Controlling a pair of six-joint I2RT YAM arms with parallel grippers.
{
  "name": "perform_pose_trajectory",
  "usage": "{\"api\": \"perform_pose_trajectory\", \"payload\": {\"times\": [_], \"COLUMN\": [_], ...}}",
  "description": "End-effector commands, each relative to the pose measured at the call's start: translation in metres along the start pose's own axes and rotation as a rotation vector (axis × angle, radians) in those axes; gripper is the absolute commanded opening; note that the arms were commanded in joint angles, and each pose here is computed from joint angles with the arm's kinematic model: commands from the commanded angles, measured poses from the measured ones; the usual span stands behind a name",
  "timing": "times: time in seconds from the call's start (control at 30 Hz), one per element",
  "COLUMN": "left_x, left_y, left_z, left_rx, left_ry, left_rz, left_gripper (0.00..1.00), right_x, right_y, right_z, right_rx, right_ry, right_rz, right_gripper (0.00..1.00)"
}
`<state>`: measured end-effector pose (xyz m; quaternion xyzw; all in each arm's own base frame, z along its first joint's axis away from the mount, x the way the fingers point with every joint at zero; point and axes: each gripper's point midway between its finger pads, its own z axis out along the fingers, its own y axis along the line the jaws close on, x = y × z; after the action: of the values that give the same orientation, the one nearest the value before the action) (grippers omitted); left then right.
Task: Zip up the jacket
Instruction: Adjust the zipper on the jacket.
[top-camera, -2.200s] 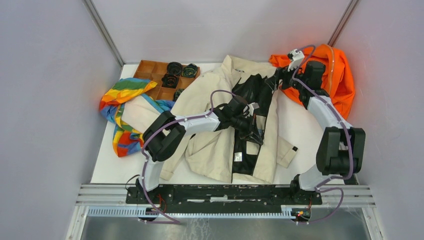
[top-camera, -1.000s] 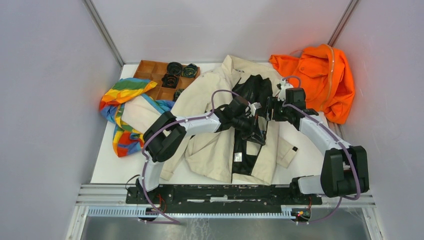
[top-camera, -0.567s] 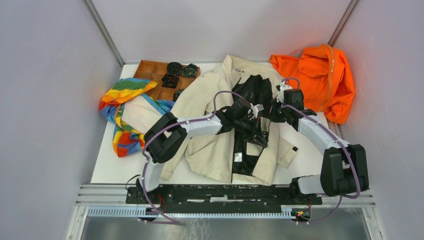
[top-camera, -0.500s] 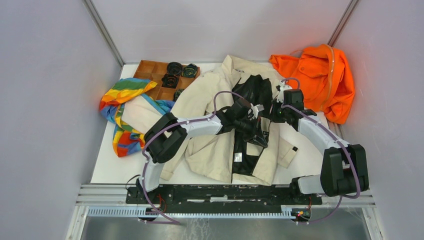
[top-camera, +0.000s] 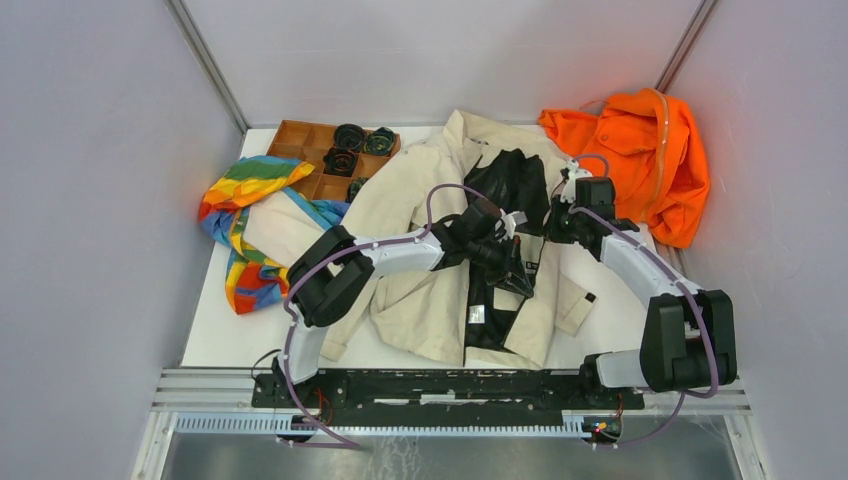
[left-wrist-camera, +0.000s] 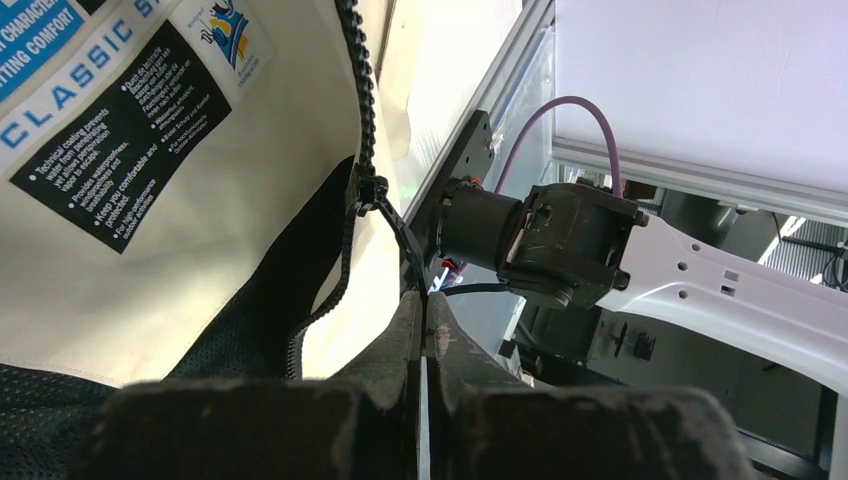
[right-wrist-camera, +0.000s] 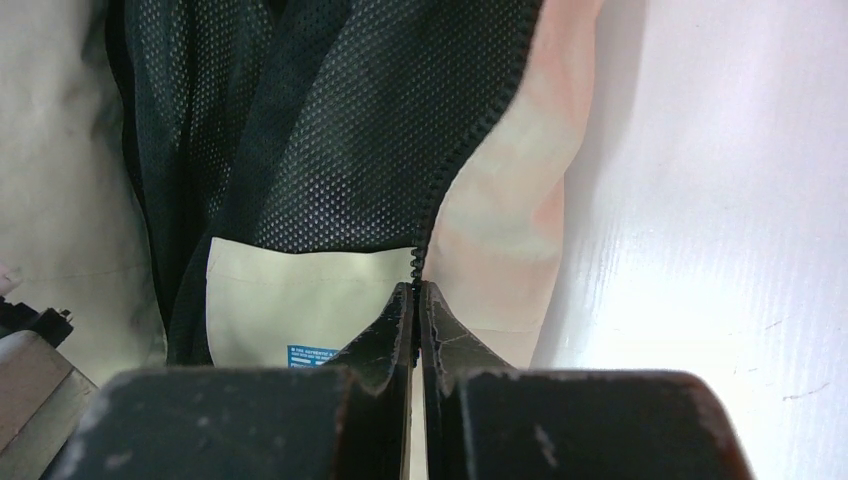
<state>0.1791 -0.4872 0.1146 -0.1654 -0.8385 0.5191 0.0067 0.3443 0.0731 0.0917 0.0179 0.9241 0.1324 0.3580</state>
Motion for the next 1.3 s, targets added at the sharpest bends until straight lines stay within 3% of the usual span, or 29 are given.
{"api": "perform_pose_trajectory", "payload": {"times": [0.0, 0.83, 1.27], "left_x": [0.002, 0.015, 0.041], "left_y": [-0.028, -0.03, -0.026], "left_z": [-0.01, -0.019, -0.033], "left_rx": [0.061, 0.064, 0.045], "left_ry": [-0.008, 0.02, 0.066], "left_rz": [0.063, 0.064, 0.027], "left_gripper": [0.02, 0.02, 0.02], "right_x": [-0.038, -0.085, -0.104], "right_y": [0.005, 0.005, 0.005], "right_z": [-0.007, -0.003, 0.006], "right_rx": [-0.04, -0.051, -0.048], "right_ry": [-0.111, -0.203, -0.235], "right_rz": [0.021, 0.045, 0.047], "right_gripper": [0.04, 0.02, 0.02]}}
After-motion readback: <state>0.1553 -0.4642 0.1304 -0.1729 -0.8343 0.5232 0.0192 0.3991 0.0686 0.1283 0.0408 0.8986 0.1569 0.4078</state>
